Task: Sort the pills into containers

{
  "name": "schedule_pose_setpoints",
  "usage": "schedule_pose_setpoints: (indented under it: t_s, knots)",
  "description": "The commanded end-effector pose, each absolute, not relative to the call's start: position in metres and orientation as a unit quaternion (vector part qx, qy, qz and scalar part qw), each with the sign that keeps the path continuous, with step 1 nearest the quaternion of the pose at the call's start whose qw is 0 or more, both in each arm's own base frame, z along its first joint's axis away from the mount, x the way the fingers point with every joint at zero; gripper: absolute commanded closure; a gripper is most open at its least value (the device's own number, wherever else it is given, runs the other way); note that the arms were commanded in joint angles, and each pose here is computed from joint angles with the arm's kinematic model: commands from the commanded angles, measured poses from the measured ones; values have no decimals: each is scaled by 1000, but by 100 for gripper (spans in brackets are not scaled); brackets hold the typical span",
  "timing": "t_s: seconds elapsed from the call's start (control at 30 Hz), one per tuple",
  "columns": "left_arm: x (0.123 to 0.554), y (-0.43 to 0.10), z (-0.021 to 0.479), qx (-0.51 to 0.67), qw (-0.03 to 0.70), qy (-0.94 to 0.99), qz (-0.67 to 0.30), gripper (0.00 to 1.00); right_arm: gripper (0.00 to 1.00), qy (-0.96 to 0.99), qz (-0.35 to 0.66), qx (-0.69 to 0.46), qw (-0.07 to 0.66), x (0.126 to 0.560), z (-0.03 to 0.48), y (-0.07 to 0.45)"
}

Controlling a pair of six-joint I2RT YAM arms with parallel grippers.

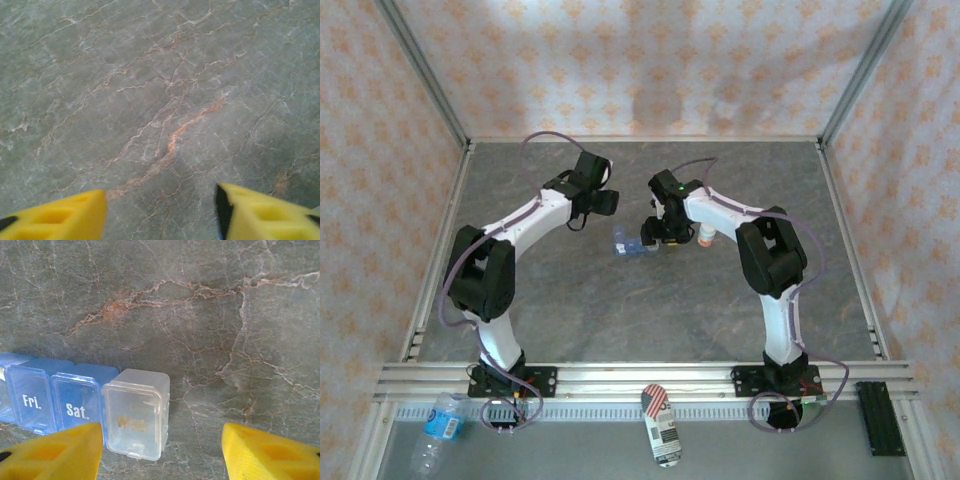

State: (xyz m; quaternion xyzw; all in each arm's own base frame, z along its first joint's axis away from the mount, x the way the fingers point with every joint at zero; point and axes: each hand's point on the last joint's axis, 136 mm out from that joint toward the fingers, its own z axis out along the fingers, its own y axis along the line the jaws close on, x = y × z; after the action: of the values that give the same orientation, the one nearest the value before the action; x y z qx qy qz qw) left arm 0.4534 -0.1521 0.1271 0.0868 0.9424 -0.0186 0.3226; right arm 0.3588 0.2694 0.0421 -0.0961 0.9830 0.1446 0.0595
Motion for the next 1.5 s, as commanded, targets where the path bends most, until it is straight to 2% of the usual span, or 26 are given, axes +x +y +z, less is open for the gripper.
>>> schedule_pose_setpoints:
  t_s: [0.0, 0.07, 0.1, 0.8, 1.47]
  knots:
    - [455, -152, 129, 86, 312, 946, -22, 72, 37, 983, 145, -92, 70, 367, 43, 274]
    - [456, -153, 126, 87, 308, 947, -25, 94, 38, 983, 143, -90, 70, 367, 41, 272]
    - [456, -154, 124, 89, 305, 948, -27, 100, 38, 983, 143, -89, 69, 367, 40, 272]
    - [455, -180, 58, 100, 195, 973, -69, 100, 40, 985, 138, -79, 62, 363, 29, 269]
    - [430, -196, 65, 107, 172, 970, -137, 100, 42, 987, 130, -70, 59, 362, 21, 266]
